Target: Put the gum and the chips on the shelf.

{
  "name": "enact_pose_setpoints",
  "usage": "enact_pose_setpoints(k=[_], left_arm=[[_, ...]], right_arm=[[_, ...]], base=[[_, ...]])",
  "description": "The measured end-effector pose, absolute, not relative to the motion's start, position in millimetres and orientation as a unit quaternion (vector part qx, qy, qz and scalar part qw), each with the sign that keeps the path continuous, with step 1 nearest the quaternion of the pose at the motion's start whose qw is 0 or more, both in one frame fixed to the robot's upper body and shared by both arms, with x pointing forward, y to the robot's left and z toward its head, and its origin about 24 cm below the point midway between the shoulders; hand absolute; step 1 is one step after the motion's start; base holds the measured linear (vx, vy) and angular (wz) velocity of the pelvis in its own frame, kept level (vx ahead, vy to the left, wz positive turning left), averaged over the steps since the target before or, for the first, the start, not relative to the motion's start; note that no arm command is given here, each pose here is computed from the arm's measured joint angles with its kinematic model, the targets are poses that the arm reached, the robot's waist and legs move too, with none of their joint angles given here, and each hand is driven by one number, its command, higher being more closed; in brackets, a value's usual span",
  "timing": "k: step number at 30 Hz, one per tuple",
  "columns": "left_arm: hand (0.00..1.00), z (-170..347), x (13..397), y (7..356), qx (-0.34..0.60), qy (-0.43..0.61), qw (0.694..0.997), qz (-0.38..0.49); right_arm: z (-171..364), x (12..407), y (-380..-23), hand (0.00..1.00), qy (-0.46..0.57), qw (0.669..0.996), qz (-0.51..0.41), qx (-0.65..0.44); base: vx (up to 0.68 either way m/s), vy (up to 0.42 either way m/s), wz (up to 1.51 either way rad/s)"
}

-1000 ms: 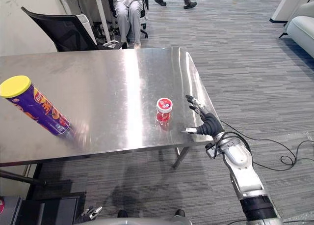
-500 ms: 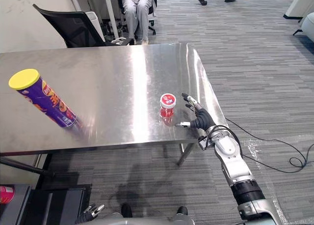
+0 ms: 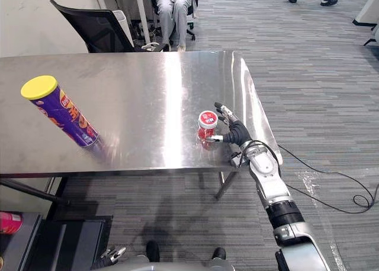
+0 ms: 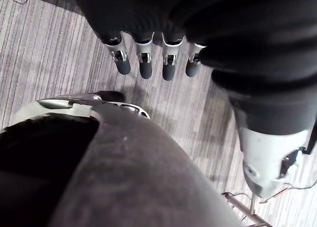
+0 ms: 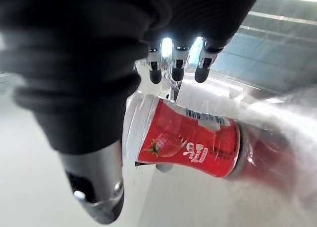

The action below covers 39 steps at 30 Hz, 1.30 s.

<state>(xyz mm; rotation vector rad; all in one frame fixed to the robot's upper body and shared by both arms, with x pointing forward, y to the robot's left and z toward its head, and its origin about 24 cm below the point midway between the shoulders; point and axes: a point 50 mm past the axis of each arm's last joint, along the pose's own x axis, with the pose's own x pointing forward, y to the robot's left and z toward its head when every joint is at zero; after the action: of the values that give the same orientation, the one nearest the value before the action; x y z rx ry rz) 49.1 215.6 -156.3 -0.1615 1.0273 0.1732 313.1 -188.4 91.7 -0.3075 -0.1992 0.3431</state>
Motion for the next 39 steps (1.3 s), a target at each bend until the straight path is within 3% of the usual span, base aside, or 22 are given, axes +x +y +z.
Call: enact_pose_setpoints(k=[10, 11, 32, 39], left_arm=[[0.0, -156, 50, 215, -0.082, 0.491, 0.863, 0.086], [0.0, -157, 49, 215, -0.082, 0.491, 0.863, 0.086], [0.0, -156, 53, 214, -0.083, 0.487, 0.865, 0.084], [0.0, -156, 52, 215, -0.084, 0.486, 0.865, 0.09]], right_arm=[[99, 327, -177, 0.0, -0.101, 0.971, 0.164, -0.139], [98, 327, -174, 1.0, -0.099, 0.971, 0.168, -0.14], [99, 338, -162, 1.0, -0.096, 0.974, 0.161, -0.128], [124, 317, -147, 1.0, -0.163, 0.961, 0.192, -0.117]], base=[[0.0, 0.0, 0.0], [0.03, 0.006, 0.02], [0.0, 0.0, 0.0], [0.0, 0.0, -0.01]])
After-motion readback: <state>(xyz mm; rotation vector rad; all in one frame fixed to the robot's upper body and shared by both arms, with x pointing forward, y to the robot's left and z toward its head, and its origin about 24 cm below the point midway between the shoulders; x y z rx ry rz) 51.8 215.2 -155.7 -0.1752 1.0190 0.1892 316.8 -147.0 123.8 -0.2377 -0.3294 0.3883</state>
